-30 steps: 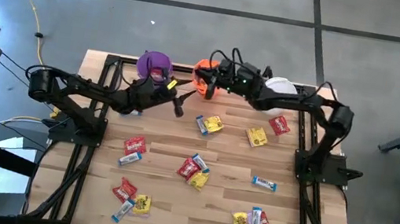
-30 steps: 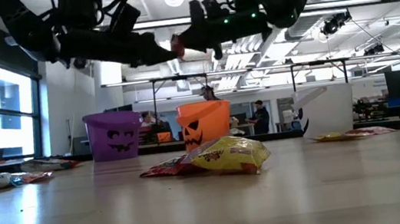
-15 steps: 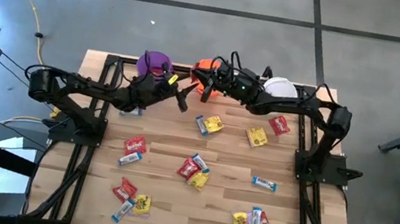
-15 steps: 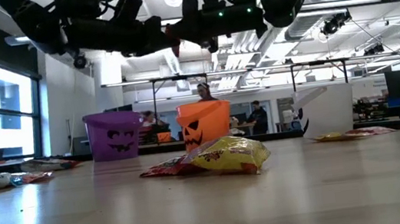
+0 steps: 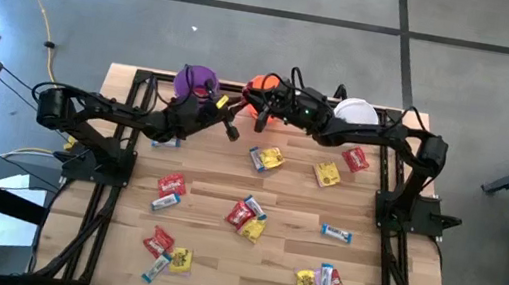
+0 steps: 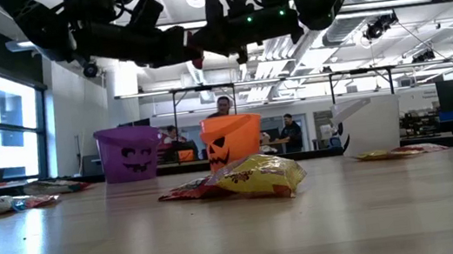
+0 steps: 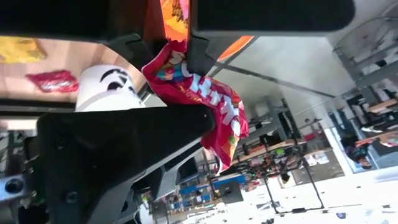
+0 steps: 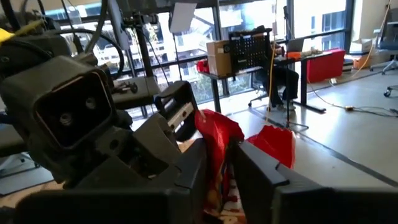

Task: Sort candy
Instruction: Put the red candy into the violet bucket

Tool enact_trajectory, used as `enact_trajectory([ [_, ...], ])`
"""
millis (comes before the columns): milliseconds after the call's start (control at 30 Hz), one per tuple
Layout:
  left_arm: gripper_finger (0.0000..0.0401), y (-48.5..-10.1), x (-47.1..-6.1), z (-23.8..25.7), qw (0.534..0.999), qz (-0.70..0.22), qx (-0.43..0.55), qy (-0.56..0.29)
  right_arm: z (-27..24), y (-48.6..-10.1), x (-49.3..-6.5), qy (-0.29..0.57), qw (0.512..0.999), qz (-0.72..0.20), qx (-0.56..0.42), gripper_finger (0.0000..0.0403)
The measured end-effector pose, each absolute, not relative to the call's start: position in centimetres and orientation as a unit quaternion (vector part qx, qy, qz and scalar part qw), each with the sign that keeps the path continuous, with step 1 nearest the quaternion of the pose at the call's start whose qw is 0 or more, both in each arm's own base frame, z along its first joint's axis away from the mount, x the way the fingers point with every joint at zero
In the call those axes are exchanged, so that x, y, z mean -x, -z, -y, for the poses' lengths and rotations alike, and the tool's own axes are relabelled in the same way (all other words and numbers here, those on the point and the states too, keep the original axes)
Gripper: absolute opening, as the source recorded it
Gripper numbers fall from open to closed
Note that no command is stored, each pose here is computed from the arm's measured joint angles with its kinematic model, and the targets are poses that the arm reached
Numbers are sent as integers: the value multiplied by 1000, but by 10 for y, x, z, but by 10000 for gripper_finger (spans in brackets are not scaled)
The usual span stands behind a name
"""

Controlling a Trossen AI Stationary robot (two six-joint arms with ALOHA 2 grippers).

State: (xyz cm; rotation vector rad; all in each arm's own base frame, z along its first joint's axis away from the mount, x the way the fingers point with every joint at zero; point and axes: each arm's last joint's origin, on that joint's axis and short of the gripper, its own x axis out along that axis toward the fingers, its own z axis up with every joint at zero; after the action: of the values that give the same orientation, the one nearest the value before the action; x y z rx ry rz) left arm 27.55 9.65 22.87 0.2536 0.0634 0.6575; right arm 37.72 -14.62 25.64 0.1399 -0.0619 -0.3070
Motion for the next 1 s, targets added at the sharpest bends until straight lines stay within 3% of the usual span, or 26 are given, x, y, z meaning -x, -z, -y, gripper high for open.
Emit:
enact_trajectory([
  [233,9,-225,-273,-102,927,-54,-128,-349,158,-260,-367,161,984,-1,-77,101],
  [733,5,-221,-270,-108,921,-80,-128,-360,165,-282,-341,173,983,-53,-43,101],
  [1000,4,-214,-265,-116,911,-124,-123,-374,175,-272,-328,188,972,-132,-42,89],
])
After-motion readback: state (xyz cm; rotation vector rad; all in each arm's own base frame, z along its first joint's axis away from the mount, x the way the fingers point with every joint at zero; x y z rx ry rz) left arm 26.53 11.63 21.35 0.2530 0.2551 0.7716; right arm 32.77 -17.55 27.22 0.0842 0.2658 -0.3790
